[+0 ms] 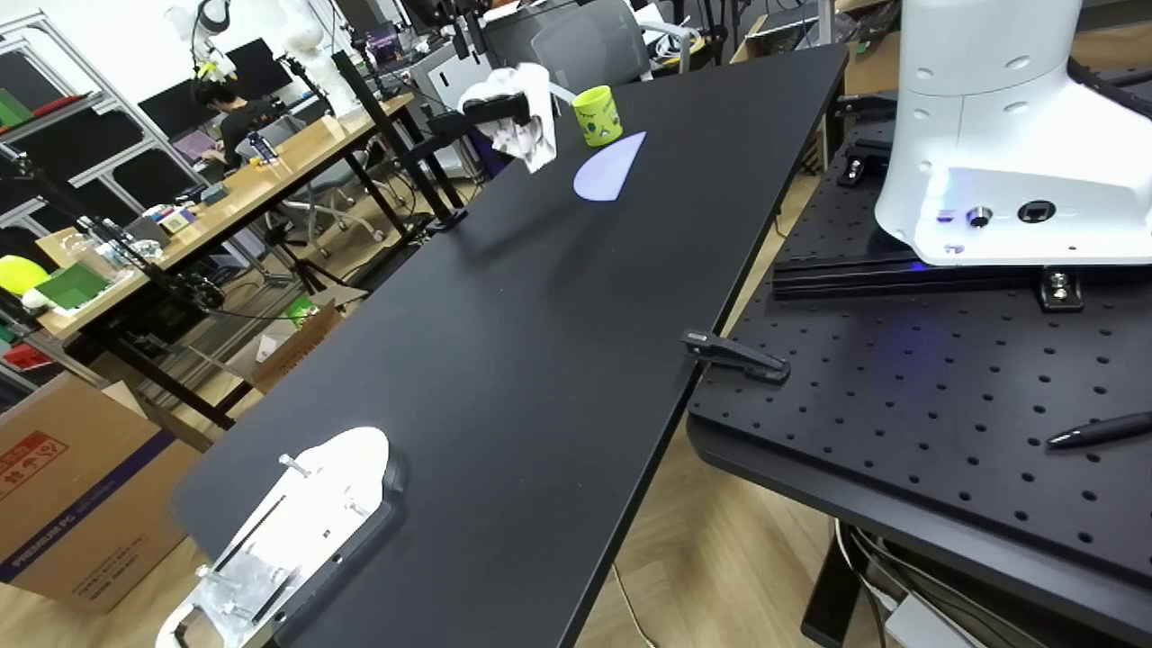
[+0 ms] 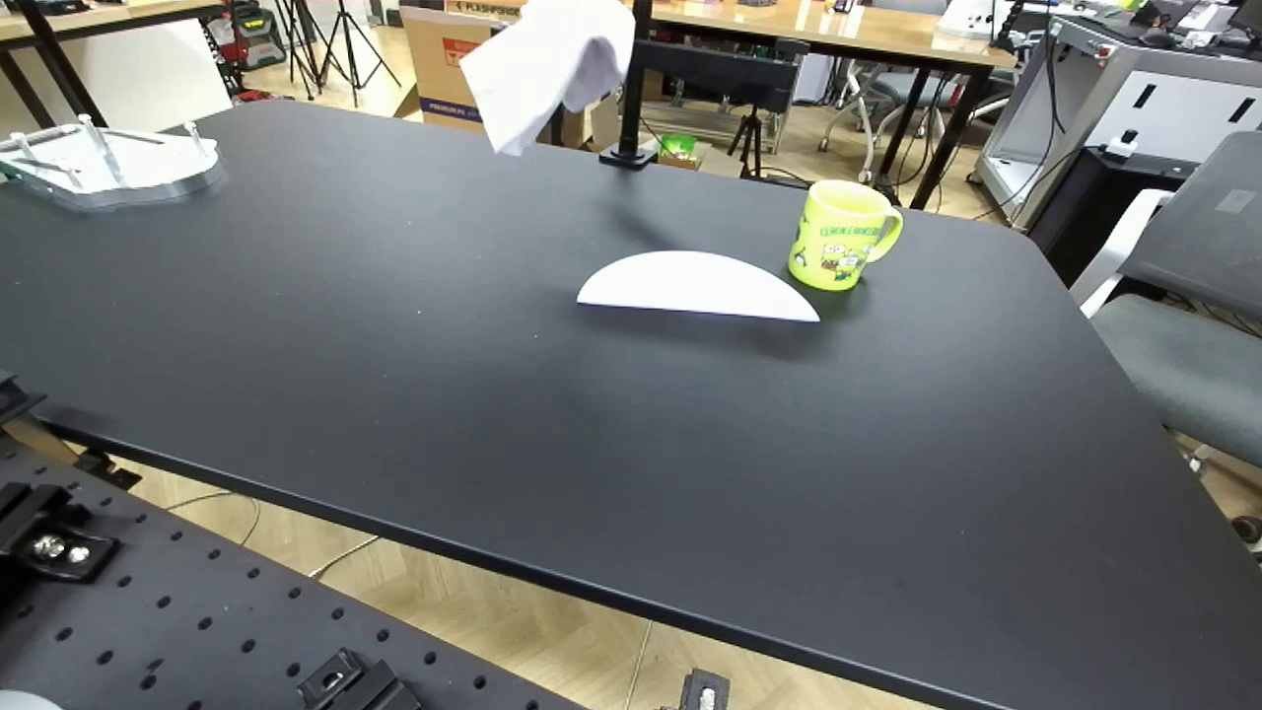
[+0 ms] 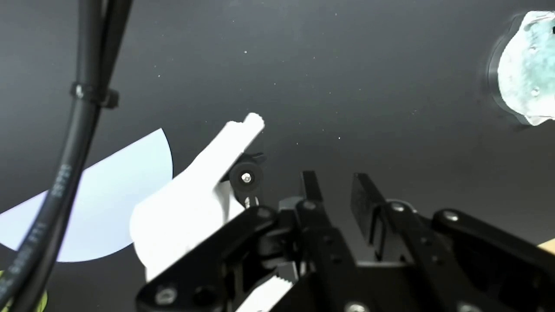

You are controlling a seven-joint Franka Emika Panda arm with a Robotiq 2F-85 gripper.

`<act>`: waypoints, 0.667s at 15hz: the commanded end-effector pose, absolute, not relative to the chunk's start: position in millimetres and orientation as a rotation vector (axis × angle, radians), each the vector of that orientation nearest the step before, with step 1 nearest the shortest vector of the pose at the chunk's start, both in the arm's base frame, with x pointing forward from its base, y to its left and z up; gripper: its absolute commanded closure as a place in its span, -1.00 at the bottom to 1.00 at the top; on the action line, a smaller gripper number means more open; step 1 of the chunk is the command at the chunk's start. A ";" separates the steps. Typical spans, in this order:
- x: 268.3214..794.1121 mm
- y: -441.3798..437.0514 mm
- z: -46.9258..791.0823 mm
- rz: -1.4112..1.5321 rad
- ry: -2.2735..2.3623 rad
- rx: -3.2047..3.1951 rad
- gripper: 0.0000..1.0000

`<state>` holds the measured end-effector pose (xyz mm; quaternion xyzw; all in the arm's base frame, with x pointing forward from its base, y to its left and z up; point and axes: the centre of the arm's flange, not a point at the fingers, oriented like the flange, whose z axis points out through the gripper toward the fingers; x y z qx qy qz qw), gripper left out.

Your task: Pick the cloth on the object

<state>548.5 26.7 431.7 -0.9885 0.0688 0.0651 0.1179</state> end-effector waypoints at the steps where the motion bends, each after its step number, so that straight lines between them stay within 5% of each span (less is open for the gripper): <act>1: 548.5 26.7 431.7 0.191 0.201 -2.892 -0.04; 10: 552.5 -29.4 422.0 -0.355 0.325 -3.030 -1.00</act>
